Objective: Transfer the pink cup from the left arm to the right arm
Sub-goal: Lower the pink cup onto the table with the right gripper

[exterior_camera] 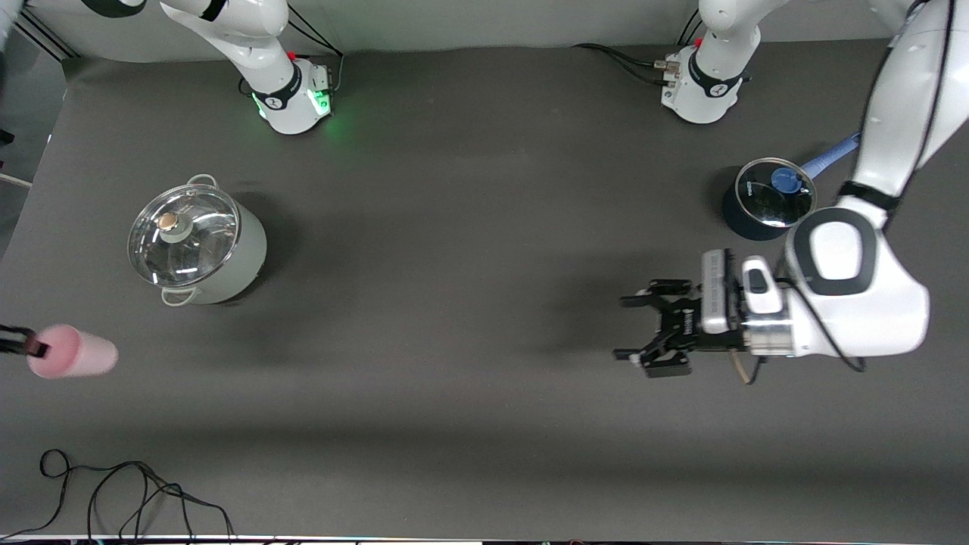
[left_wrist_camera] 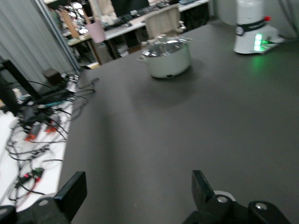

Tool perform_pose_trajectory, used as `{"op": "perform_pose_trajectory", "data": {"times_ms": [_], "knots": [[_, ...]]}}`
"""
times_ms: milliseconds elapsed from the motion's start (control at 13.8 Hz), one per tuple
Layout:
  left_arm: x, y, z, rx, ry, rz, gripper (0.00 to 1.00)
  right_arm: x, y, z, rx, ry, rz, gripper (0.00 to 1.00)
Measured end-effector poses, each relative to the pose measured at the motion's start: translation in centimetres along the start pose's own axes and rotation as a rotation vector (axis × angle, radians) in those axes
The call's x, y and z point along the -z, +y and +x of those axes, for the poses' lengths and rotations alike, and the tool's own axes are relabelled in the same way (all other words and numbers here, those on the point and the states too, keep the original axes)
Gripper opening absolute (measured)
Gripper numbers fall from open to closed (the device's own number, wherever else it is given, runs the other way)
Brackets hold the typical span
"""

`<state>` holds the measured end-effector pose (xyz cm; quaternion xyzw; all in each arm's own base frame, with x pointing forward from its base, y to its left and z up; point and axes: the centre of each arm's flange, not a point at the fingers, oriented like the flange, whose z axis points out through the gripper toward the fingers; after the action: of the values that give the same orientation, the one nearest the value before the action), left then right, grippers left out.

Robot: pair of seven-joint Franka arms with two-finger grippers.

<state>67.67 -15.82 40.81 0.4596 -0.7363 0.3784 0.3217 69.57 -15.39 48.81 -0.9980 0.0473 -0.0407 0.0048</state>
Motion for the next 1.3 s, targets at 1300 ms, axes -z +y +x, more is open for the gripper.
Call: {"op": "perform_pose_trajectory", "data": {"times_ms": [1300], "knots": [[15.0, 6.3, 14.4, 0.706, -1.040, -0.113, 1.00, -23.7, -5.0, 1.8, 0.078, 0.058, -0.007, 0.03]]}}
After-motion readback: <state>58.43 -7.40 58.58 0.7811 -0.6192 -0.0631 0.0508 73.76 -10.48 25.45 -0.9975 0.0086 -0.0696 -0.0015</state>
